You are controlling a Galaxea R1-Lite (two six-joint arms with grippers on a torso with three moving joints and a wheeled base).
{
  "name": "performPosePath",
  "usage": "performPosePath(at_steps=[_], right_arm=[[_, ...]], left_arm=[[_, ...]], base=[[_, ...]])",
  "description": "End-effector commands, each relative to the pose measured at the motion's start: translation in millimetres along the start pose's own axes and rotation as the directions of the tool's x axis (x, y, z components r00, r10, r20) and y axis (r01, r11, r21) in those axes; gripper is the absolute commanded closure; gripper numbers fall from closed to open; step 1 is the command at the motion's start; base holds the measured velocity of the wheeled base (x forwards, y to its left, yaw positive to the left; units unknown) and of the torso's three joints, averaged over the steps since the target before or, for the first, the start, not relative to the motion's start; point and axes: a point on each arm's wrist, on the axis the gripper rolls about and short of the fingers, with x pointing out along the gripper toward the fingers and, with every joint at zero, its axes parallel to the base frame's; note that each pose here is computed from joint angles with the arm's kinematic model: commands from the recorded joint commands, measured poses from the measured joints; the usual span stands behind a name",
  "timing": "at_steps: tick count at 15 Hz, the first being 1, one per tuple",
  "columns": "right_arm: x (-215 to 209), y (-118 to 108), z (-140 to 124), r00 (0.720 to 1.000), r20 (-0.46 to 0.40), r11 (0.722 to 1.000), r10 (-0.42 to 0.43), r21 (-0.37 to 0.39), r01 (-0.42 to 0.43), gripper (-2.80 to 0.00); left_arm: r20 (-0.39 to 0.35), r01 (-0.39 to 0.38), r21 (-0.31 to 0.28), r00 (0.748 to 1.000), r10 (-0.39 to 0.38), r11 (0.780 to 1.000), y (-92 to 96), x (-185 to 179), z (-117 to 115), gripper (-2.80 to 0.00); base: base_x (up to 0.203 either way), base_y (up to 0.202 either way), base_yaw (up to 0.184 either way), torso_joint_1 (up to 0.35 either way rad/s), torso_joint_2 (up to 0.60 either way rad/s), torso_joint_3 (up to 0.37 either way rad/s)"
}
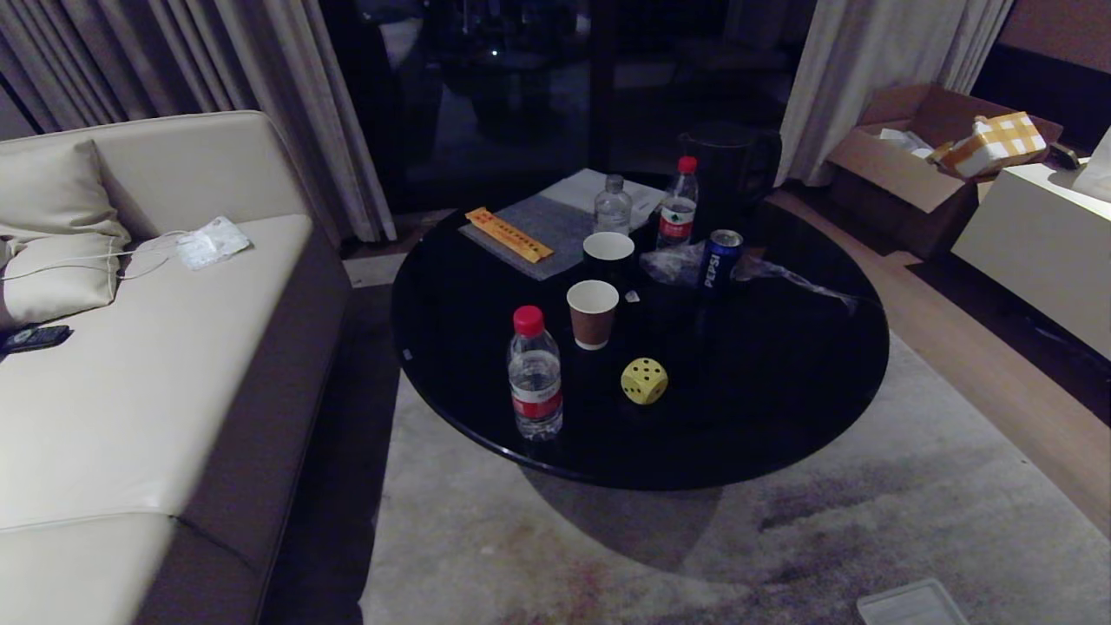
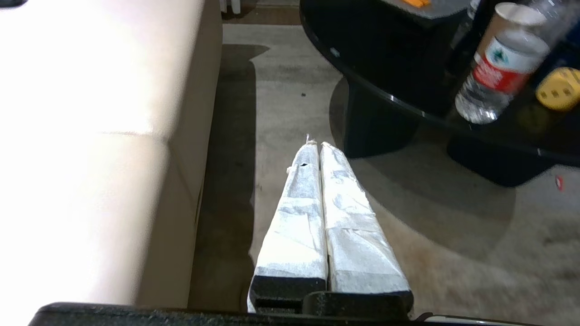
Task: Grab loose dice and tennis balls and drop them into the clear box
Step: Put the toys in the box
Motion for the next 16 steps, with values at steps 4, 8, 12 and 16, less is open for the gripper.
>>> performPosePath(at_steps=[4,8,12,16], right_arm=[[0.7,0.0,-2.5,1.000,-0.010,1.000,0.001,0.002,-0.001,0.00],[0.7,0.0,-2.6,1.000,-0.011,1.000,-0.001,-0.001,0.001,0.00],[0.7,0.0,-2.6,1.000,-0.011,1.000,-0.001,0.000,0.001,0.00],[0.7,0.0,-2.6,1.000,-0.011,1.000,-0.001,-0.001,0.001,0.00]], left_arm=[[-0.003,0.000,0.000,1.000,0.000,1.000,0.0,0.2,-0.4,0.00],[-0.003,0.000,0.000,1.000,0.000,1.000,0.0,0.2,-0.4,0.00],[-0.003,-0.003,0.000,1.000,0.003,1.000,0.1,0.2,-0.4,0.00],[-0.003,-0.003,-0.001,1.000,0.003,1.000,0.1,0.2,-0.4,0.00]], base=[[-0.186,0.000,0.000,0.003,0.00,0.005],[-0.182,0.000,0.000,0.003,0.00,0.003],[-0.184,0.000,-0.001,0.004,0.00,0.003],[-0.181,0.000,0.001,0.001,0.00,0.003]])
